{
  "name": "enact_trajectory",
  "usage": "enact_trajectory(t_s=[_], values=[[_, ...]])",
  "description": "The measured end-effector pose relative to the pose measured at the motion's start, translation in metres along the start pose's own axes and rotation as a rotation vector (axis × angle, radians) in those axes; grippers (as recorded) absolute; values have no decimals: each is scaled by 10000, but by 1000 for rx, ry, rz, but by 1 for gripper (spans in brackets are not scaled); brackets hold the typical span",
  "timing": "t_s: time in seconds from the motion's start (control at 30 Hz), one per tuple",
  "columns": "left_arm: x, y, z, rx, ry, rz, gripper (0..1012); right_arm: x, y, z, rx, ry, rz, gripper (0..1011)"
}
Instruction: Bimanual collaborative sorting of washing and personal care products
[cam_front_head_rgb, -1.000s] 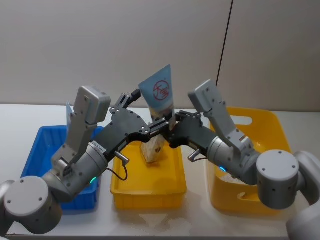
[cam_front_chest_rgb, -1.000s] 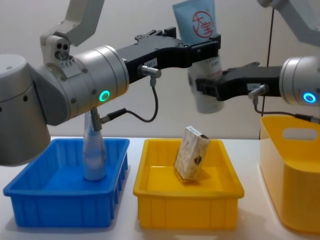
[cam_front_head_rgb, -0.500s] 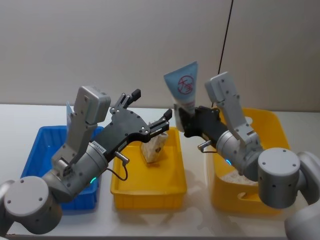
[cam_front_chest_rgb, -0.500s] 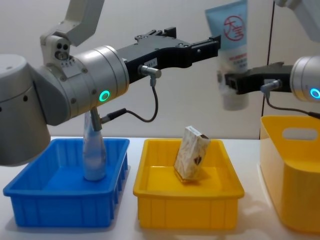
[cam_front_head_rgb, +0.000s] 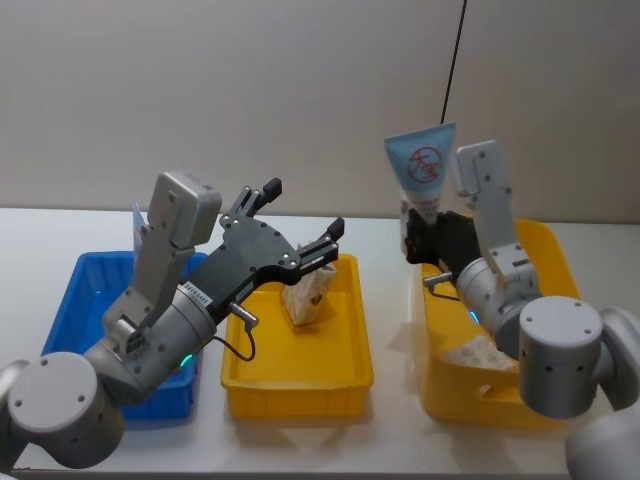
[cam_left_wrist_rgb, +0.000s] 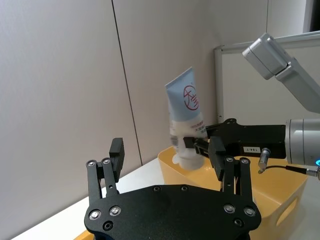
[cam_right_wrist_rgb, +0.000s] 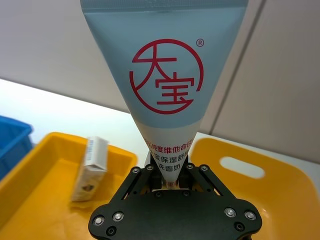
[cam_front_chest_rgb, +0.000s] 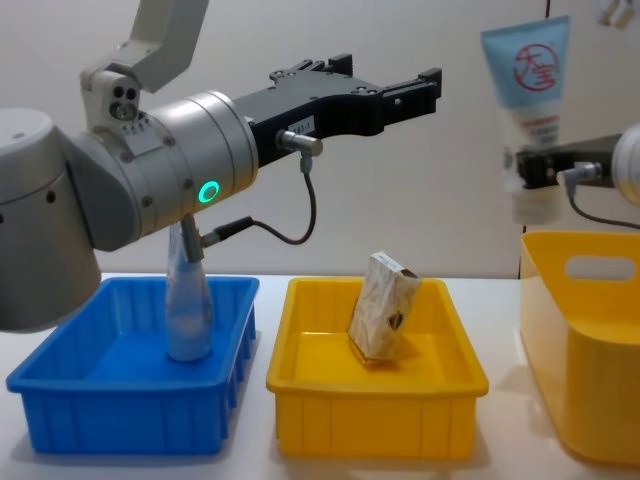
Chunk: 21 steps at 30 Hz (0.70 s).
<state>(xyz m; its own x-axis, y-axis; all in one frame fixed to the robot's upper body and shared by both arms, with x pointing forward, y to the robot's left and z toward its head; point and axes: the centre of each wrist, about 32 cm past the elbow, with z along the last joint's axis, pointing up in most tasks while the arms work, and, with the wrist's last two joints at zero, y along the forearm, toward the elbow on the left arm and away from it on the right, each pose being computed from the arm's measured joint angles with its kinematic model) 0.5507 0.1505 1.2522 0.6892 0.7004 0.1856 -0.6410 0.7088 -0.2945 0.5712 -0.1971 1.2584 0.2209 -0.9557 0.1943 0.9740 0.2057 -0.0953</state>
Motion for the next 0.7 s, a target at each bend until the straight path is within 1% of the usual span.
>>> enact_trajectory(t_s=[0.33,0.37,0.4,0.5,0.53,0.57,0.63,0.67,0.7], values=[[0,0,0,0,0,0,1001,63,9,-73,-55,32,-153,147],[0,0,0,0,0,0,1001,74,11,-88,-67,36,-178,147],[0,0,0,0,0,0,1001,74,11,-88,-67,36,-178,147],[0,0,0,0,0,0,1001,108,14,-137,-99,50,-237,148],[0,0,0,0,0,0,1001,113,14,-144,-104,51,-247,159],[0,0,0,0,0,0,1001,130,15,-167,-118,57,-270,213],[0,0,0,0,0,0,1001,144,16,-187,-133,61,-293,230],[0,0,0,0,0,0,1001,162,18,-212,-150,66,-314,292],[0,0,0,0,0,0,1001,162,18,-212,-150,66,-314,338]])
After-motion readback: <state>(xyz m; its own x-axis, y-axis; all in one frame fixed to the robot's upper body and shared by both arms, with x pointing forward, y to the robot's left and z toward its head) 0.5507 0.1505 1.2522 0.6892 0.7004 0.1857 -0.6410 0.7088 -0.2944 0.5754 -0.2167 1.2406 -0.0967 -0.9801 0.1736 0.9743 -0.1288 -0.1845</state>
